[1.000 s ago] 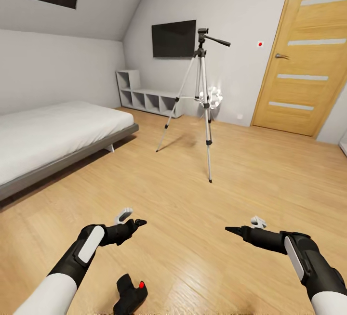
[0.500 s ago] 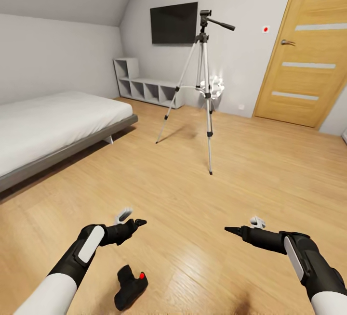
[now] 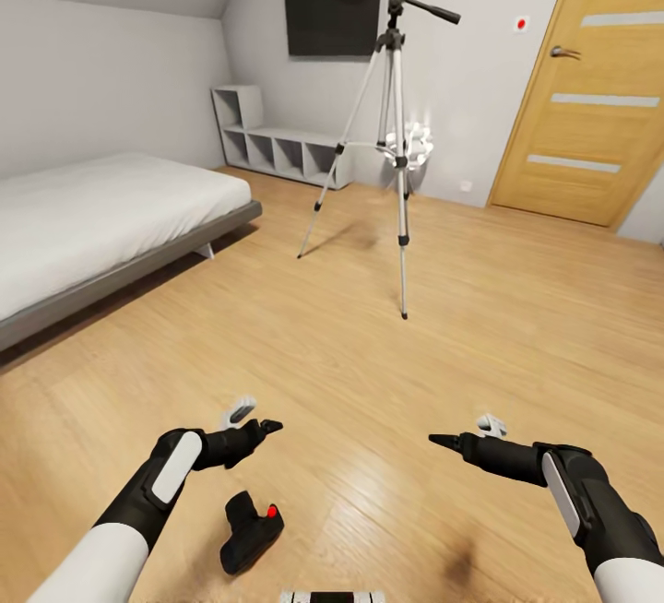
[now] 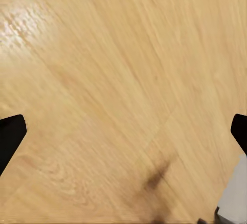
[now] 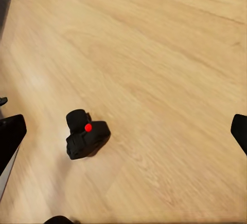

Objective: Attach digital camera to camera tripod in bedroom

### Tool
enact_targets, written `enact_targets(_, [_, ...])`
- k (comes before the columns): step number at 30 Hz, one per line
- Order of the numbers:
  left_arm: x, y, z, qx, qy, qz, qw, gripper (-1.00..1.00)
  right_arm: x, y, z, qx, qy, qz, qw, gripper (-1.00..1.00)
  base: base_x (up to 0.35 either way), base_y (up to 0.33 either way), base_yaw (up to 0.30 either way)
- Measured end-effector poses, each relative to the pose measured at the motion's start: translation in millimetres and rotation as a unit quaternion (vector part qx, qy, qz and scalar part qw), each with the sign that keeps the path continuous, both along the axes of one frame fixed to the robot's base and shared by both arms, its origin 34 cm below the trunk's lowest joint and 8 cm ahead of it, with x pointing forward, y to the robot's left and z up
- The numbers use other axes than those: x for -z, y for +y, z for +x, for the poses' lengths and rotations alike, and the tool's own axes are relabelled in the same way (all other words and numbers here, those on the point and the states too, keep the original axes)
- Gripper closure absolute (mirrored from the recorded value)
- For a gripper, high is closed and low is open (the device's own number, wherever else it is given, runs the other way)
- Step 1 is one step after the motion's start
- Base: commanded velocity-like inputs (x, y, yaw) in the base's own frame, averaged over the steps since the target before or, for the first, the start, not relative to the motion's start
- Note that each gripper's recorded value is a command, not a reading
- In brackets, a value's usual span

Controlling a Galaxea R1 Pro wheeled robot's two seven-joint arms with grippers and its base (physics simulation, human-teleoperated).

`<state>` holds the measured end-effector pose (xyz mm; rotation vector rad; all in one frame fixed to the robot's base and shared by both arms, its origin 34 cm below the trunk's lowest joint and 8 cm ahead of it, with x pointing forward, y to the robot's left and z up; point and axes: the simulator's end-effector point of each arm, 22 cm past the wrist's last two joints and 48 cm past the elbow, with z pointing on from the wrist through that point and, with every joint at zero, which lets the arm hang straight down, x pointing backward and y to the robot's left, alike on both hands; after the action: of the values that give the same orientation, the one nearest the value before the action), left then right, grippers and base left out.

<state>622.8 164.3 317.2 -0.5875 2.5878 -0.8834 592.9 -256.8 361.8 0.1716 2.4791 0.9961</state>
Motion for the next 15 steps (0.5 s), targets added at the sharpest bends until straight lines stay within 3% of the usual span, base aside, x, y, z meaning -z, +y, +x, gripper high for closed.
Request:
enact_targets(5, [13.3, -9.8, -8.1, 0.024, 0.008, 0.012, 0.9996, -1.0, 10.9, -0.3, -2.8, 0.0, 0.01, 0.0, 0.9999, -1.0, 0.0, 0.0, 0.0])
enact_targets(7, [18.5, -25.6, -10.2, 0.057, -0.005, 0.042, 0.9975, -1.0, 15.4, -0.4, -4.2, 0.0, 0.014, -0.001, 0.9999, -1.0, 0.0, 0.0, 0.0])
enact_targets(11, [31.7, -45.6, -13.5, 0.086, -0.019, 0.092, 0.9918, -1.0, 24.2, -0.5, -6.9, 0.0, 0.023, -0.001, 0.9997, -1.0, 0.0, 0.0, 0.0])
enact_targets(15, [41.8, -55.7, -17.9, 0.098, -0.018, 0.11, 0.989, -1.0, 32.8, -0.5, -9.6, 0.0, 0.031, -0.001, 0.9995, -1.0, 0.0, 0.0, 0.0])
